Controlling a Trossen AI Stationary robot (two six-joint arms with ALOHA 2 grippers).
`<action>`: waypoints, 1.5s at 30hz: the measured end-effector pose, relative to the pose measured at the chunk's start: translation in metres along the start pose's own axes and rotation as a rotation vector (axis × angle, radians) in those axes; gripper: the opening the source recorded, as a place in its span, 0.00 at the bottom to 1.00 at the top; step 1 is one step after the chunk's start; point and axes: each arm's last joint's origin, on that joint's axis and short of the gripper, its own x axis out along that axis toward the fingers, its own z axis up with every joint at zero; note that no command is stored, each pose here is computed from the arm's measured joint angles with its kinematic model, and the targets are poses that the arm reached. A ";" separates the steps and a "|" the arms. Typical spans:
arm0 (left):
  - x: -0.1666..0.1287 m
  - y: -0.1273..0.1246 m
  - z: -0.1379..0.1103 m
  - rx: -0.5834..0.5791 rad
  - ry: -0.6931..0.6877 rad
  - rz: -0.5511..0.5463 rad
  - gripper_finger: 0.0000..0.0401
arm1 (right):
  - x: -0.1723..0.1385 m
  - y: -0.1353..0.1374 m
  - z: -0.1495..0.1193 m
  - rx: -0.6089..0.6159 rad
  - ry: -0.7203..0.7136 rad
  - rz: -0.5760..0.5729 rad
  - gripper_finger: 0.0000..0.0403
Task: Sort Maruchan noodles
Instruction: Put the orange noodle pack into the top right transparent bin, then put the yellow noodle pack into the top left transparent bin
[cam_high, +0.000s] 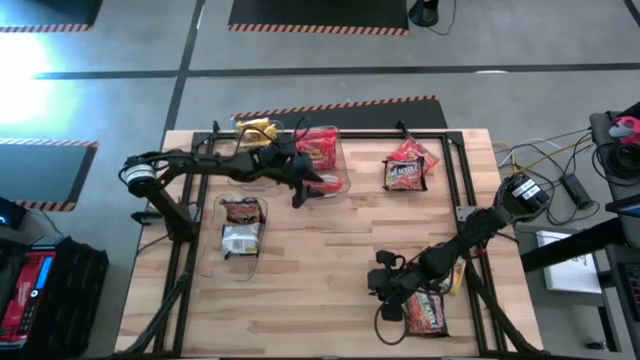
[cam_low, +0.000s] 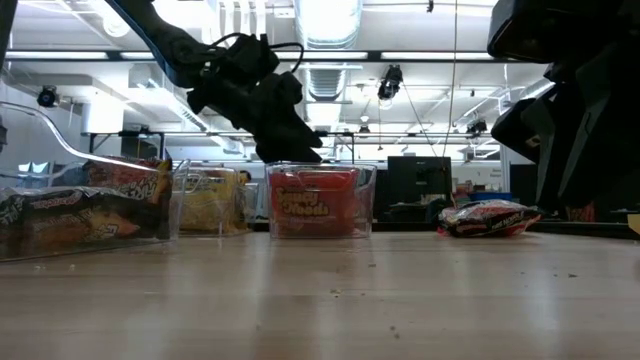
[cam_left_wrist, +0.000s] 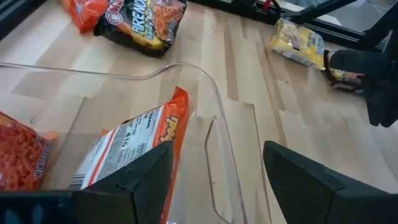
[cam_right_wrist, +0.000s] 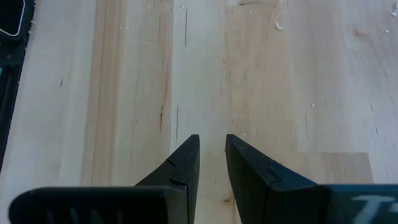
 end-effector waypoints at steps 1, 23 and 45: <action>0.000 0.000 0.000 -0.005 0.000 0.000 0.58 | 0.000 0.000 0.000 0.000 0.000 0.000 0.17; -0.003 0.013 -0.005 -0.125 0.051 0.215 0.58 | 0.000 0.000 0.000 0.000 0.000 -0.001 0.17; -0.010 0.033 0.025 -0.018 0.014 0.210 0.58 | 0.000 0.000 0.001 0.000 -0.007 0.003 0.17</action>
